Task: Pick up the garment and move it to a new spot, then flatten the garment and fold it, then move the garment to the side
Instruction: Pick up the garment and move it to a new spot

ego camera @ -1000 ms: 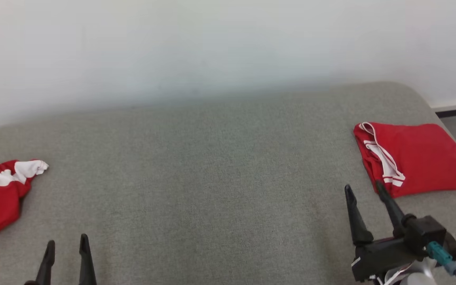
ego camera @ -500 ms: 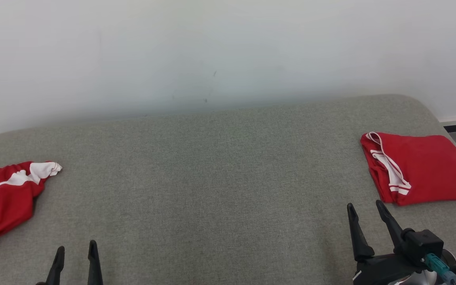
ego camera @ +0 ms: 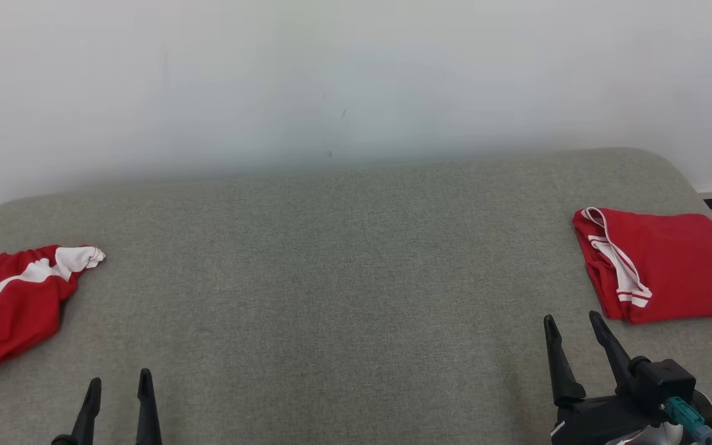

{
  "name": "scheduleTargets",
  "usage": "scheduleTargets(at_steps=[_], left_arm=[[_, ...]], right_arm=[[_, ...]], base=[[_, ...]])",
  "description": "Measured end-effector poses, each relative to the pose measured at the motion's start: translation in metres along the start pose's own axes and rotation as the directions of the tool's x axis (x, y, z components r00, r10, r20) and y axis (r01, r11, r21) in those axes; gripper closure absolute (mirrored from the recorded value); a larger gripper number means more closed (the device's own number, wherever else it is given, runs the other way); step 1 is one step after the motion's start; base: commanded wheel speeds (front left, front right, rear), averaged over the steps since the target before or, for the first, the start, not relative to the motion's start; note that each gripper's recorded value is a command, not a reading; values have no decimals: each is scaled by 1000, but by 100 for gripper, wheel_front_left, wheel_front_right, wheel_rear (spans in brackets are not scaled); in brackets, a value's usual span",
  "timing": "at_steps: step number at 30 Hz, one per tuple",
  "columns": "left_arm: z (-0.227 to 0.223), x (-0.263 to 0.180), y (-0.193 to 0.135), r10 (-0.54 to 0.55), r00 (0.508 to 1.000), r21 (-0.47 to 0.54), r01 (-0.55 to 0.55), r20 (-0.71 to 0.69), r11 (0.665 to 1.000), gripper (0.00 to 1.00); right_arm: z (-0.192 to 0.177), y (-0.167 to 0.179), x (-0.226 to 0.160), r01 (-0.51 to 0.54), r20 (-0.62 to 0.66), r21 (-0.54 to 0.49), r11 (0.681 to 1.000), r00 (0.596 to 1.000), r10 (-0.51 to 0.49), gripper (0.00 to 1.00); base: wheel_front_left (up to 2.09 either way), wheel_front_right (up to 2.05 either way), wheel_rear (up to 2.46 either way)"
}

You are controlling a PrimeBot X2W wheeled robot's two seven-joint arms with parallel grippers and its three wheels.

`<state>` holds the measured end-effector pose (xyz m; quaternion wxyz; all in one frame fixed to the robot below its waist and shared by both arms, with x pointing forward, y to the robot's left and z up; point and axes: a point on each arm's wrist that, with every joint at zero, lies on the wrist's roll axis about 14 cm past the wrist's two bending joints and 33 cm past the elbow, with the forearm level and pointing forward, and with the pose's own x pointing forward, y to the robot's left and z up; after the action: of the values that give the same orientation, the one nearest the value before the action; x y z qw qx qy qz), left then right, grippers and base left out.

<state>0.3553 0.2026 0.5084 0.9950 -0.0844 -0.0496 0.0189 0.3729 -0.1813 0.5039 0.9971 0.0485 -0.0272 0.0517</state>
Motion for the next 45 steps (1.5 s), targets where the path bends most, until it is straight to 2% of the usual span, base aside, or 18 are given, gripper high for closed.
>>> scheduleTargets(at_steps=[6, 13, 22, 36, 45], left_arm=[[2, -1, 5, 18, 1000, -1, -18, 5, 1000, 0], [5, -9, 18, 60, 998, 4, -60, 13, 998, 0], [13, -34, 56, 182, 983, 21, -183, 35, 983, 0], [25, -102, 118, 407, 911, 41, -410, 67, 911, 0], [31, -141, 140, 510, 856, 46, -515, 88, 856, 0]], right_arm=[[-1, 4, 4, -16, -4, -6, 1000, 1000, 16, 0], [-6, 25, 13, -80, -18, -14, 997, 997, 80, 0], [-13, 73, 31, -221, -37, -22, 975, 975, 220, 0], [-19, 162, 51, -445, -46, 5, 896, 895, 444, 0], [-20, 201, 52, -529, -48, 19, 848, 847, 530, 0]], base=[[0, 0, 0], [0, 0, 0], [0, 0, 0], [0, 0, 0], [0, 0, 0]])
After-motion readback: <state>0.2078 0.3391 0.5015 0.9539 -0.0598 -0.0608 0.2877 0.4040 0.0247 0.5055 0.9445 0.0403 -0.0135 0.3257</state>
